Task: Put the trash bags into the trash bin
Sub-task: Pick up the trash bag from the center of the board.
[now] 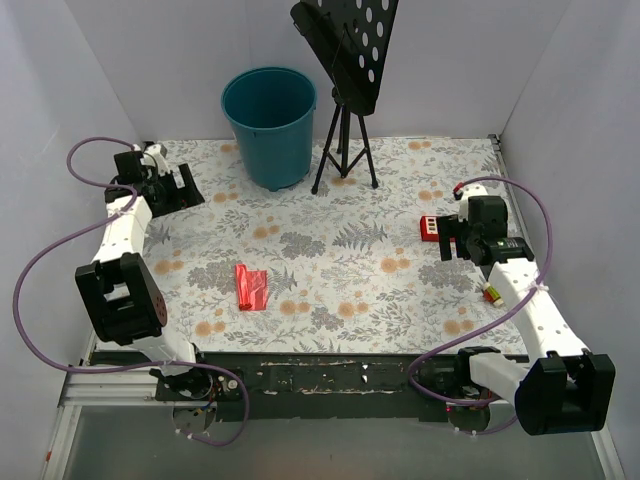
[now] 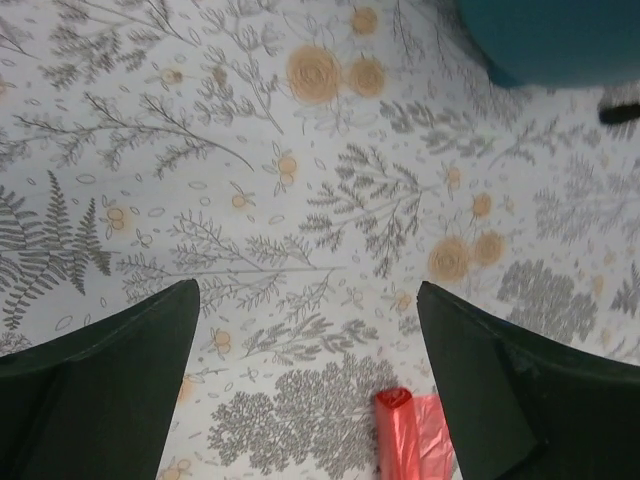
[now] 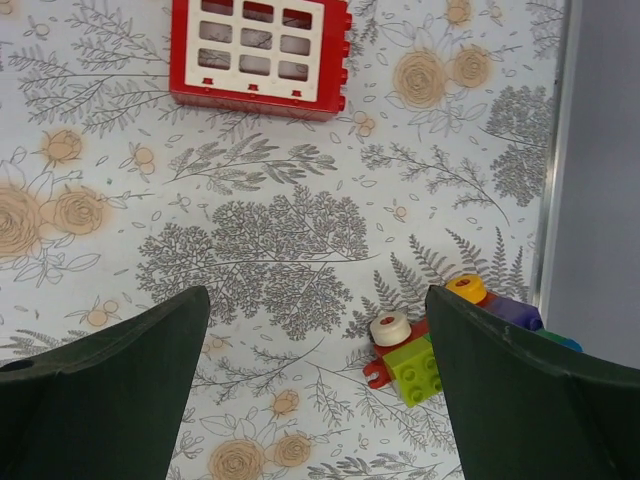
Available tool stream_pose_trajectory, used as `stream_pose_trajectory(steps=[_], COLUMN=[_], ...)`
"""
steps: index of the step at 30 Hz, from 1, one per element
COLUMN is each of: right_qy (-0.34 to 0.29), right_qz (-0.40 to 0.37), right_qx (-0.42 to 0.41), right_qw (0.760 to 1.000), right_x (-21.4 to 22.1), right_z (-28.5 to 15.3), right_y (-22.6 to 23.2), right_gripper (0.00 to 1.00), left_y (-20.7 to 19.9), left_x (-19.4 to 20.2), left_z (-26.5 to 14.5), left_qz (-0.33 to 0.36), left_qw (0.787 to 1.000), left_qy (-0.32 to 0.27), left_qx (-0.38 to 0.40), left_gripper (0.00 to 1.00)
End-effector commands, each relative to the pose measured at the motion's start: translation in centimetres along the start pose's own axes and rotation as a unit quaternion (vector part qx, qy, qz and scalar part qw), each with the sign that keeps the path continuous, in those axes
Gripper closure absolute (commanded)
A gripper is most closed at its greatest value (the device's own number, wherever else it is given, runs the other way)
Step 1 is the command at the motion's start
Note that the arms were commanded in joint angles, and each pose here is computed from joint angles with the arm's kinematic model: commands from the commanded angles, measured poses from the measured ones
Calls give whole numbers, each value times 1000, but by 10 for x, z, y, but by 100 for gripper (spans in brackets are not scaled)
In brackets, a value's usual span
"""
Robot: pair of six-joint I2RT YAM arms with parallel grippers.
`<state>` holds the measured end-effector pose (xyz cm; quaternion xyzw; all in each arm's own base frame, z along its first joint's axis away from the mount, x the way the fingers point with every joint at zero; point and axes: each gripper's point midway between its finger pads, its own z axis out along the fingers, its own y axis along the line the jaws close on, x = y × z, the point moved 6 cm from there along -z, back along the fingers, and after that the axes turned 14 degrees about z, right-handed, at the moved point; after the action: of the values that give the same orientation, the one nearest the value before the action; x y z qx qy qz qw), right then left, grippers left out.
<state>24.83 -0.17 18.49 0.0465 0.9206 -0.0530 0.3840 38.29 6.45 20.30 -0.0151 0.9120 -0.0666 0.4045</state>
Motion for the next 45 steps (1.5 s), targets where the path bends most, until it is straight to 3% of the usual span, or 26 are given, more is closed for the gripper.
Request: stream_pose_trajectory(steps=[1, 4, 6, 16, 20, 25, 29, 32, 34, 39, 45], right_qy=[-21, -14, -12, 2, 9, 14, 19, 29, 30, 32, 15], right_qz=[-29, -92, -120, -131, -134, -128, -126, -120, -117, -117, -147], right_qx=[-89, -174, -212, -237, -245, -242, -244, -243, -245, -264, -314], right_qw=[995, 980, 970, 963, 960, 962, 961, 962, 962, 957, 938], right_x=[-17, -13, -9, 3, 4, 3, 7, 9, 8, 4, -4], right_z=[-3, -9, -13, -13, -12, -10, -8, -4, -3, 0, -2], right_y=[19, 33, 39, 47, 51, 52, 53, 55, 56, 65, 95], right_gripper=[2, 2, 2, 3, 4, 4, 5, 6, 6, 7, 7], left_y=[-11, -12, -16, -39, -52, -73, -84, -105, -119, -106, -105], left_x=[29, 68, 90, 146, 146, 161, 170, 174, 182, 206, 209], left_z=[-18, -14, -15, -24, -23, -10, -4, 0, 4, 13, 19], left_qz=[78, 15, -20, -116, -112, -110, -121, -67, -23, 19, 28], left_qw=[993, 984, 976, 960, 958, 944, 932, 931, 931, 926, 913], left_qy=[58, 168, 207, 248, 246, 280, 301, 311, 327, 375, 403], left_qx=[62, 63, 67, 63, 98, 137, 165, 177, 162, 34, 50], left_gripper=[14, 21, 21, 25, 28, 41, 44, 44, 46, 51, 62])
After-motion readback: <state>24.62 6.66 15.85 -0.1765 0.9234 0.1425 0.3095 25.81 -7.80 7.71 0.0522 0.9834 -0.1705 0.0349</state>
